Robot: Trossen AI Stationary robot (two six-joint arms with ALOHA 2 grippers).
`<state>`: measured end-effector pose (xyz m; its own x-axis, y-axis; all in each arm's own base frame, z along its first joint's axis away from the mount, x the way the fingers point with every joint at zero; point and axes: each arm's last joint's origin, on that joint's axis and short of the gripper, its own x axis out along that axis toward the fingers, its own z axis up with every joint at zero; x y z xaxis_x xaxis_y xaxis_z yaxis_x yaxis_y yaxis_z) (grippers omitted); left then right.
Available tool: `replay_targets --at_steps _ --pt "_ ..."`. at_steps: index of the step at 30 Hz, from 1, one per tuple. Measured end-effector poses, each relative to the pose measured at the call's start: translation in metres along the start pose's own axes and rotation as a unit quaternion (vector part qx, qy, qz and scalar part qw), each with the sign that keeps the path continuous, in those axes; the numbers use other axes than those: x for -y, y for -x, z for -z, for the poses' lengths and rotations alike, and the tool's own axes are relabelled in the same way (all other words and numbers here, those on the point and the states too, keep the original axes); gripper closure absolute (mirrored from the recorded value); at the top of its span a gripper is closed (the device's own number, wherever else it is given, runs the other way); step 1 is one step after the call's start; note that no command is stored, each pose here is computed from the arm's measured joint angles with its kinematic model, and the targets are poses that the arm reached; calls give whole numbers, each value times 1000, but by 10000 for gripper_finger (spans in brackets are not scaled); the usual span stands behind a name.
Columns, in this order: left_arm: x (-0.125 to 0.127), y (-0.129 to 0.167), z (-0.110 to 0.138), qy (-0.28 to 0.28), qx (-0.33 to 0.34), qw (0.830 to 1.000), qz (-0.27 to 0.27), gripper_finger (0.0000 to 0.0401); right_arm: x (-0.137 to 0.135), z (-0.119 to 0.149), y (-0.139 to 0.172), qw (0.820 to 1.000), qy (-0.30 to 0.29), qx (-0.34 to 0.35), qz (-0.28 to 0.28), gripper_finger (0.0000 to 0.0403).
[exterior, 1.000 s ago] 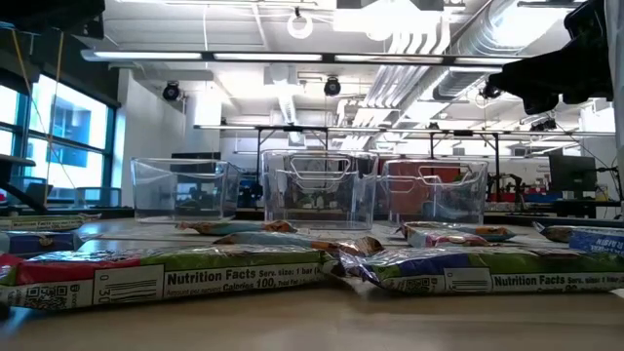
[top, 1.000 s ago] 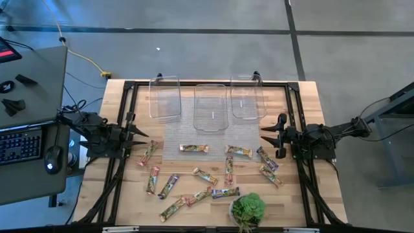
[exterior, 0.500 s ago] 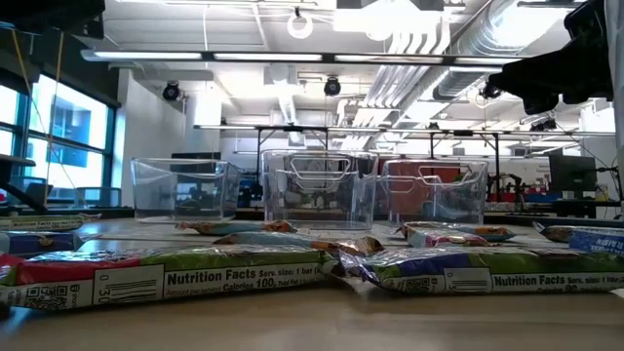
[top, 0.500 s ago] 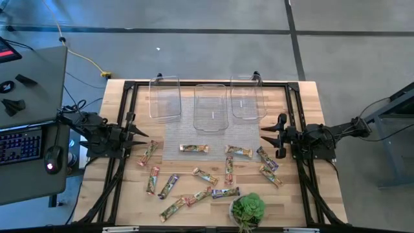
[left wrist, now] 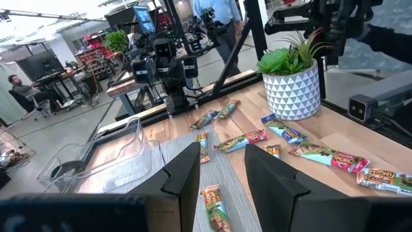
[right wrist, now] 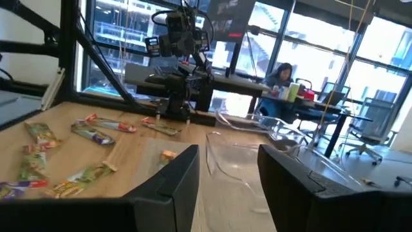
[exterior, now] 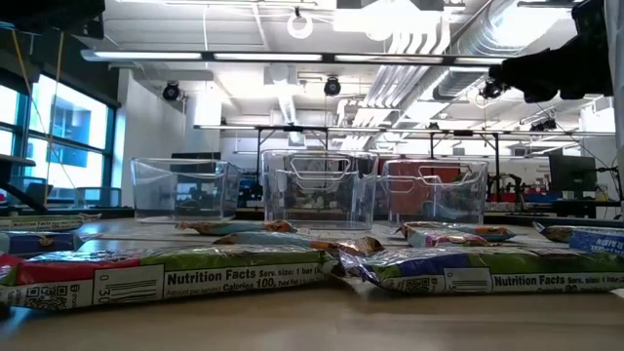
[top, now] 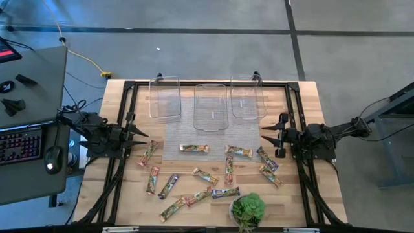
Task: Pick and place Granola Bars by type
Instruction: Put the red granola bar into the left transparent bin
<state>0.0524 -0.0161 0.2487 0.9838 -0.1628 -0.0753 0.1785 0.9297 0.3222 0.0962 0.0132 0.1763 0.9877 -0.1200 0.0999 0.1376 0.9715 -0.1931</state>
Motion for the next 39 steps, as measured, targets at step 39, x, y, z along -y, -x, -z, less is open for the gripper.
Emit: replay_targets --at_steps 39 --pt "-9 7 -37 129 204 970 26 284 7 -12 1 994 -53 48 81 258"
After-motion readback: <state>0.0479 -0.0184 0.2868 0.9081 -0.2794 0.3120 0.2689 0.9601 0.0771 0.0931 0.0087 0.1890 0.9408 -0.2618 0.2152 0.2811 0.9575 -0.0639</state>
